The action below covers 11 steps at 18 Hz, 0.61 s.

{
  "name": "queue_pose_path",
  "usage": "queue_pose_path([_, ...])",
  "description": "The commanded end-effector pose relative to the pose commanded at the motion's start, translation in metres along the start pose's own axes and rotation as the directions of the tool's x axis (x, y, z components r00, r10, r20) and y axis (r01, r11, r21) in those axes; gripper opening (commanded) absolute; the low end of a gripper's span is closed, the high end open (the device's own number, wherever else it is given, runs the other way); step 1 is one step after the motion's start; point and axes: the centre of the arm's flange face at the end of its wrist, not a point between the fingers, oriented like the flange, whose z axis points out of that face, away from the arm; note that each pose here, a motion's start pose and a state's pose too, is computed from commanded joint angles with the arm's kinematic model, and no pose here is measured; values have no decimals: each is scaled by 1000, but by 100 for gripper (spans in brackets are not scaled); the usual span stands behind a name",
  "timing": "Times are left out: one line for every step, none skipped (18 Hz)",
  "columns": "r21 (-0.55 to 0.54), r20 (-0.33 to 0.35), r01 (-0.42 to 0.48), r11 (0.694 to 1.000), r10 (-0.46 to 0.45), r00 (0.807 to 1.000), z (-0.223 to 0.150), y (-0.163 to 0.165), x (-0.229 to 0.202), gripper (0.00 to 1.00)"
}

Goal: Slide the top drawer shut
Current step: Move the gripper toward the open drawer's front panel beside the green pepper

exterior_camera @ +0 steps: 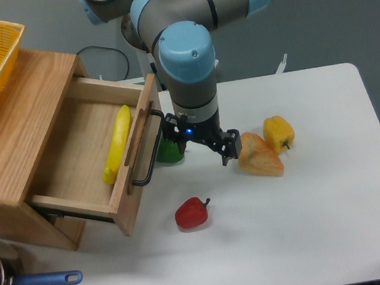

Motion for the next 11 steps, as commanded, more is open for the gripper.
queue_pose_path([5,-6,0,1000,0,1000,-1,0,1,100])
queue_pose_path([1,-13,0,1000,0,1000,-1,0,2,100])
queue_pose_path([-7,-21,2,1000,-2,1000,-1,2,2,100])
queue_pose_path([-10,-26,4,1000,-4,1000,-2,3,2,100])
queue_pose_path([-11,-29,4,1000,-5,1000,-2,3,1,100])
queue_pose_path([-3,-38,12,1000,-12,999,-2,4,-1,100])
queue_pose_path([11,-56,21,1000,-20,998,-2,5,-3,100])
queue_pose_path([17,-74,24,1000,-22,997,-1,5,-2,100])
queue_pose_path([19,-83,30,999,-29,996,0,7,-4,100])
queue_pose_path([21,-87,34,999,-32,996,0,8,-4,100])
queue_pose_path([20,-91,36,999,-34,995,1,9,-4,100])
